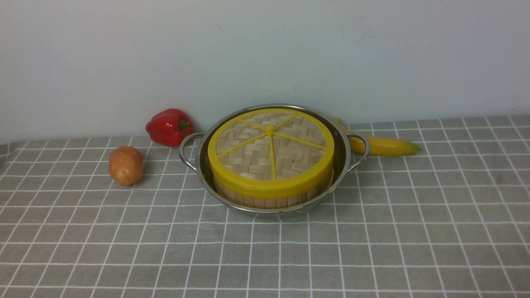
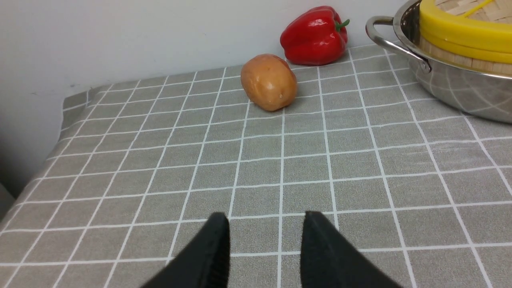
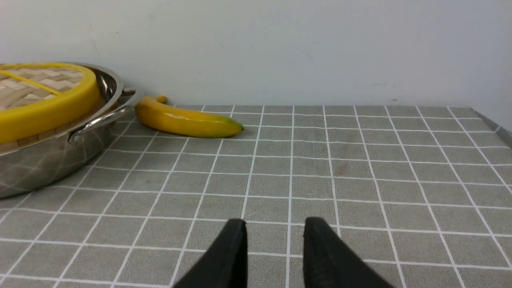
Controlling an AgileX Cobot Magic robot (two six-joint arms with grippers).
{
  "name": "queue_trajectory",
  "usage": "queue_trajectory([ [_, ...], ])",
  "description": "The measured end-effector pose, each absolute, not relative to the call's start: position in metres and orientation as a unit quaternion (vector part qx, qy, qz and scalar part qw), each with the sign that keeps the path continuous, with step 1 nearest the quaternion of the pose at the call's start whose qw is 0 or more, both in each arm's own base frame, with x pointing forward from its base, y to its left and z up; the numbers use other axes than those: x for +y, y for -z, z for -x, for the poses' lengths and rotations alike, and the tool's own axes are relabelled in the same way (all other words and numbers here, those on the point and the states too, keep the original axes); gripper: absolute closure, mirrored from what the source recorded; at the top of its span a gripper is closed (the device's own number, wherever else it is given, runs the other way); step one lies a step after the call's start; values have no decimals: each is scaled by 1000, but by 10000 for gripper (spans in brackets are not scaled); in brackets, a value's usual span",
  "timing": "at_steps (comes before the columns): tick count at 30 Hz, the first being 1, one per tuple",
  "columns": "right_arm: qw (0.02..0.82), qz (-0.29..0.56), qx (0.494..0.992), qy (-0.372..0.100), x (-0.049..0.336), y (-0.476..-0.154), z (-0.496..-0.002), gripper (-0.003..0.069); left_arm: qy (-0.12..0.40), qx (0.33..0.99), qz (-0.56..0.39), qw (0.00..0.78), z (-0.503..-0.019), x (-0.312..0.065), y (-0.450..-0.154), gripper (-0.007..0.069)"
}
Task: Place the steamer in the pot on the grey tablecloth, and put the lid on the steamer.
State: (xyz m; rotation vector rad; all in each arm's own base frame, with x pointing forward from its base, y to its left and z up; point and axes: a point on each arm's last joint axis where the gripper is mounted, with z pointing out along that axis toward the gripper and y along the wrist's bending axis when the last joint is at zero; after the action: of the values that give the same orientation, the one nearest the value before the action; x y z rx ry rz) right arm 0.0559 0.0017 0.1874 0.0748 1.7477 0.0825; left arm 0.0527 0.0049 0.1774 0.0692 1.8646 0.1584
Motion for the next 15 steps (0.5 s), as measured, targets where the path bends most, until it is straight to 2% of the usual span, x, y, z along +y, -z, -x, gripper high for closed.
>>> queue_trajectory([
  [15,641,-33,766,-36,2,-187,-56,419,-68,802,-30,593,-53,5,-177,382],
])
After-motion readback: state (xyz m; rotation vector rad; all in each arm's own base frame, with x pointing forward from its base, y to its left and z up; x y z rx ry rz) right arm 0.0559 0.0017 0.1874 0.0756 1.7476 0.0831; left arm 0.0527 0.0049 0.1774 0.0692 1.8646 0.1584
